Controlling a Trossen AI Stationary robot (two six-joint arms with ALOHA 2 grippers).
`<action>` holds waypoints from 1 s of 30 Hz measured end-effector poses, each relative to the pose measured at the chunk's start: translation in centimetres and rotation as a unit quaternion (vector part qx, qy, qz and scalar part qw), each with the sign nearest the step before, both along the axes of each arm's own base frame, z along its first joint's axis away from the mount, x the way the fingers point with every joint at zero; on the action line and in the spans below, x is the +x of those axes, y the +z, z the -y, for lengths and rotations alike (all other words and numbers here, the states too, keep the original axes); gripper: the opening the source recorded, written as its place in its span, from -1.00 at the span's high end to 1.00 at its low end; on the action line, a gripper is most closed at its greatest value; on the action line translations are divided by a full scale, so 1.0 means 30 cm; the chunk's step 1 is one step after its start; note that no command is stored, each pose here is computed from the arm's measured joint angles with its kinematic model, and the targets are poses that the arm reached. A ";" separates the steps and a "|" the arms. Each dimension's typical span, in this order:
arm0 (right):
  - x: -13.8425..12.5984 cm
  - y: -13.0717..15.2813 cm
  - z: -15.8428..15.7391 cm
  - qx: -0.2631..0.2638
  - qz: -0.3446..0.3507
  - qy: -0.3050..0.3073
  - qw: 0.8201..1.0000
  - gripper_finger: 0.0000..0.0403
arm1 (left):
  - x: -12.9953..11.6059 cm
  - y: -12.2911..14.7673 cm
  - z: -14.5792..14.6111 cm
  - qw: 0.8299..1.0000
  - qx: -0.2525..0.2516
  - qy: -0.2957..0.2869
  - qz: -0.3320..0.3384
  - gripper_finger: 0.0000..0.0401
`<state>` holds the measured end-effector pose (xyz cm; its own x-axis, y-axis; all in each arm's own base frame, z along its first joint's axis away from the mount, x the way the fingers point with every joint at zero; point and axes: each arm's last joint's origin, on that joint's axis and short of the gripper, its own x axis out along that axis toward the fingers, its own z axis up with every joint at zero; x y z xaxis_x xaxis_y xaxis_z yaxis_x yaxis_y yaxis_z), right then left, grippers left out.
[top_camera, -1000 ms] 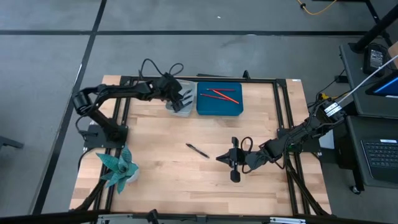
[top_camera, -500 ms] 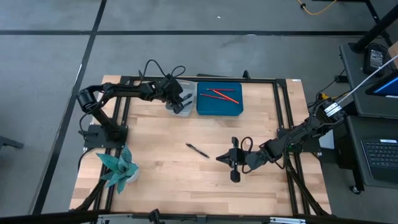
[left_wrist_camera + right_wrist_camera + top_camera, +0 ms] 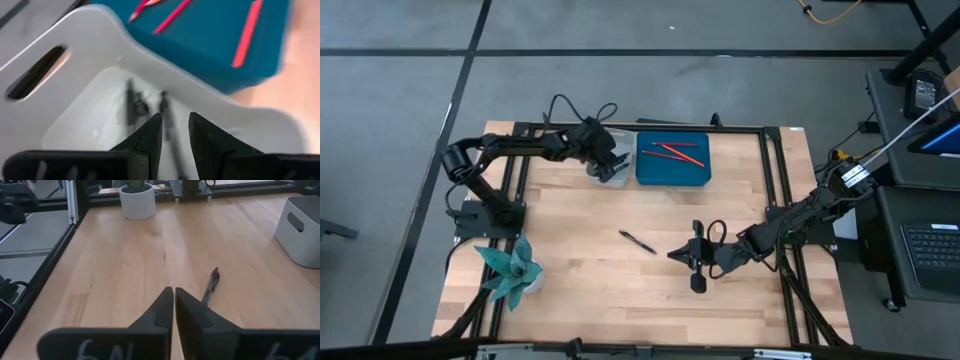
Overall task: Sort pens & pencils
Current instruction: Put the black pen into the gray bin
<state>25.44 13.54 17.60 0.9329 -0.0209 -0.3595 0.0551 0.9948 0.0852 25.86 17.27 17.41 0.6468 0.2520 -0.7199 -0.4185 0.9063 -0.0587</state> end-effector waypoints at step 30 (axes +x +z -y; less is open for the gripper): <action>0.006 0.021 -0.009 0.033 0.030 0.007 0.999 0.90 | 0.018 0.311 0.383 0.947 -0.009 -0.303 0.109 0.57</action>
<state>25.62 13.80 18.22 0.9526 0.0140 -0.3038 0.0343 0.9876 0.1532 26.40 5.77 26.73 0.8026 -0.2244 -0.5527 0.2026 0.9740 -0.1011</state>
